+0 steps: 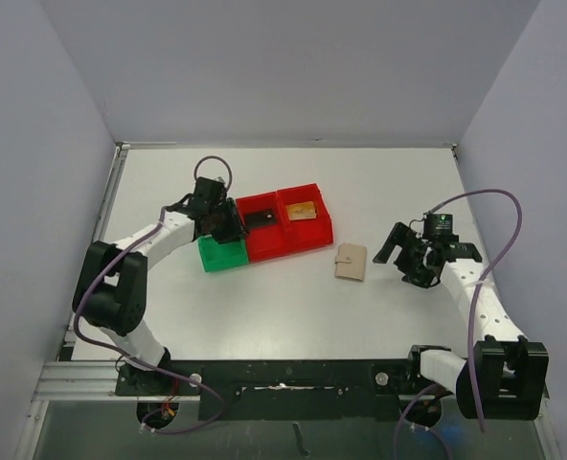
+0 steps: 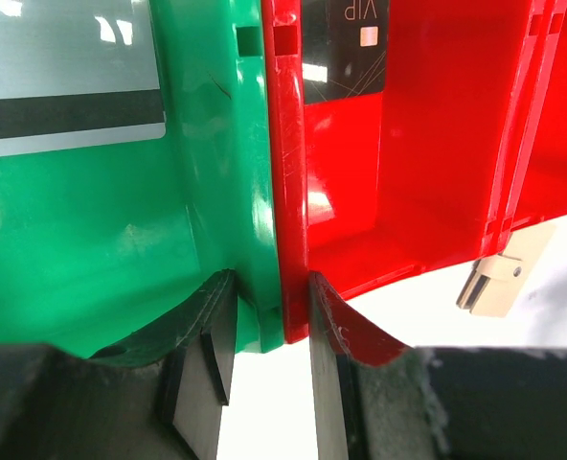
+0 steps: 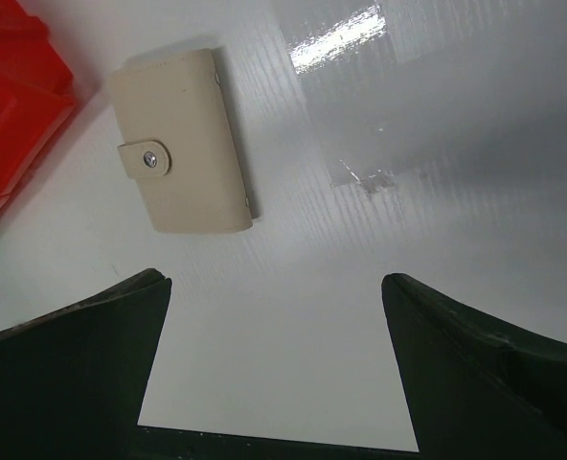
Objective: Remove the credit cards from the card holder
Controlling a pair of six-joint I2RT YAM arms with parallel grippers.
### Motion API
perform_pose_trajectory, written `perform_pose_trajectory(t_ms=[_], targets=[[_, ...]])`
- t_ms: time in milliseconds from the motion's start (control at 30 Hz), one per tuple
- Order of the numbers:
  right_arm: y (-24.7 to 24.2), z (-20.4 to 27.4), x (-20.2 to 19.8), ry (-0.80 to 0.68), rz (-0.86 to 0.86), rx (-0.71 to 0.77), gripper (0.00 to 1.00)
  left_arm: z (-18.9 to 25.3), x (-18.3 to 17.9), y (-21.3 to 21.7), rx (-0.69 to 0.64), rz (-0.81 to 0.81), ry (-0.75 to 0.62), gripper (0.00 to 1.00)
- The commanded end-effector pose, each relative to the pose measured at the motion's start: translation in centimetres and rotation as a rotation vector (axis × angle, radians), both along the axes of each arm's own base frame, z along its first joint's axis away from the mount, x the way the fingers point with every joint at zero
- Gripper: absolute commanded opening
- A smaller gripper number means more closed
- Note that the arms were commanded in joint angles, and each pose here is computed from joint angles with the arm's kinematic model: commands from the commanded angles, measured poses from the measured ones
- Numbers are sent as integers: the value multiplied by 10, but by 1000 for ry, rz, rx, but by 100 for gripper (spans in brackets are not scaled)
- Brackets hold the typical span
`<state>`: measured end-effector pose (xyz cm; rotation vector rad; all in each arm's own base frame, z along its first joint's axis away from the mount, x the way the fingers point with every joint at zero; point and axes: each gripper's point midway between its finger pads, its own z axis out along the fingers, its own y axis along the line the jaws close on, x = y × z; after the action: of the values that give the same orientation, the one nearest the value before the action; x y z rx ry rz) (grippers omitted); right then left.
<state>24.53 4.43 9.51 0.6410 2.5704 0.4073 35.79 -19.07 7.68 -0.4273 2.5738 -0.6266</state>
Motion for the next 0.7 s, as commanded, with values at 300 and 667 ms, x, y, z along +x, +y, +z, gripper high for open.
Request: perform_pose_trajectory(t_ms=[300,667], targets=[[34,-20,37,-16,109,103,87,13,5,-41,-34,-79,-10,39],[49,-68,47,134,188,-15,57,61,-3,-25,7,-121,-93,54]])
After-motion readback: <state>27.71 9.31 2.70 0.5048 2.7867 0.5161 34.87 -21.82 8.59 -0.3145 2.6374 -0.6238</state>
